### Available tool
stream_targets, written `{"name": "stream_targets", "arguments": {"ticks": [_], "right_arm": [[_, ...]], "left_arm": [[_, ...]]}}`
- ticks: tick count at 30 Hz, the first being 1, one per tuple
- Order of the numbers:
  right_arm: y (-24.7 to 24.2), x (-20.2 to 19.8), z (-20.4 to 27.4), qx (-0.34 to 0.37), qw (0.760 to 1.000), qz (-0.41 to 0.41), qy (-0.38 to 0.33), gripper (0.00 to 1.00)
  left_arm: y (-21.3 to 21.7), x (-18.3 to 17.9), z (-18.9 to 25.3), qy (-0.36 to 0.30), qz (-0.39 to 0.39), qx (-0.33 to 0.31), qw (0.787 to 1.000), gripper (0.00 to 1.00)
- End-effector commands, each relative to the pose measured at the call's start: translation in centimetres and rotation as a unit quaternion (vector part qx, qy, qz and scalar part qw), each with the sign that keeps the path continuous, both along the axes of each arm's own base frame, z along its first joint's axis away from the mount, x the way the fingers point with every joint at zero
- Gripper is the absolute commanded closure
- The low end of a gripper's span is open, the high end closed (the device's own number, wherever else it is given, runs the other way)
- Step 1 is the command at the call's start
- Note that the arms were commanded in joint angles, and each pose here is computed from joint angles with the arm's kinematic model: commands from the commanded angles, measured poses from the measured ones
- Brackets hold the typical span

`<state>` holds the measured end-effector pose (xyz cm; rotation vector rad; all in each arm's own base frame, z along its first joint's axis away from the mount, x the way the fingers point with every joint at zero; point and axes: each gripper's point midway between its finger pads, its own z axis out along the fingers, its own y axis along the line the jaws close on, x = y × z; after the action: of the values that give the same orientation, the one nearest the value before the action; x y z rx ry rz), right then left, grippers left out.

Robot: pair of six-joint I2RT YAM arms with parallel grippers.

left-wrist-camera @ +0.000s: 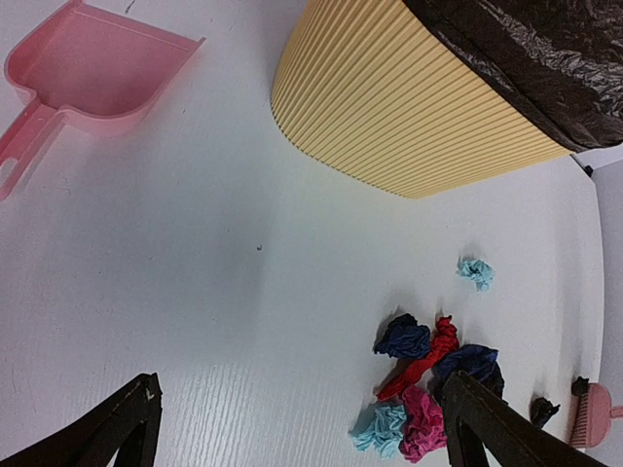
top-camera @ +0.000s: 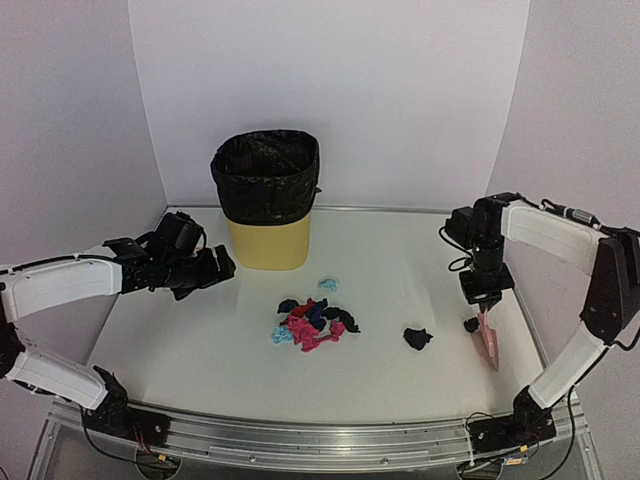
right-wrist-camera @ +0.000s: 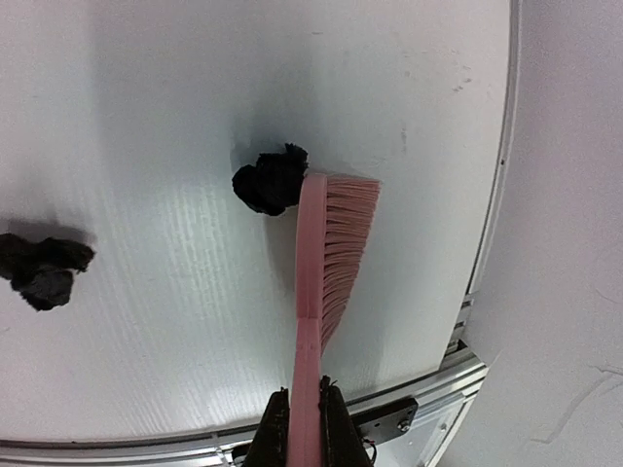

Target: Sweep away the paper scraps from the table

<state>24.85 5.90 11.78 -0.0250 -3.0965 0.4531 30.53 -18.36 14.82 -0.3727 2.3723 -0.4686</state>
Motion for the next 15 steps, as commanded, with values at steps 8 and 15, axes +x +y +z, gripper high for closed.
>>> {"name": "stream_targets", "arguments": {"ticks": [8,15], "right_arm": [[15.0,1.5,-1.0,0.136,0.989,0.059,-0.011,1.0],[21.1,3.0,-0.9,0.2,0.978,0.047,-0.015,1.0]], "left_arm": [[2.1,-1.0,1.0,-0.011,0.042,-0.003,0.999,0.0],[3.7,-1.7,1.6,-0.009,0.057,0.026,0.998,0.0]]}}
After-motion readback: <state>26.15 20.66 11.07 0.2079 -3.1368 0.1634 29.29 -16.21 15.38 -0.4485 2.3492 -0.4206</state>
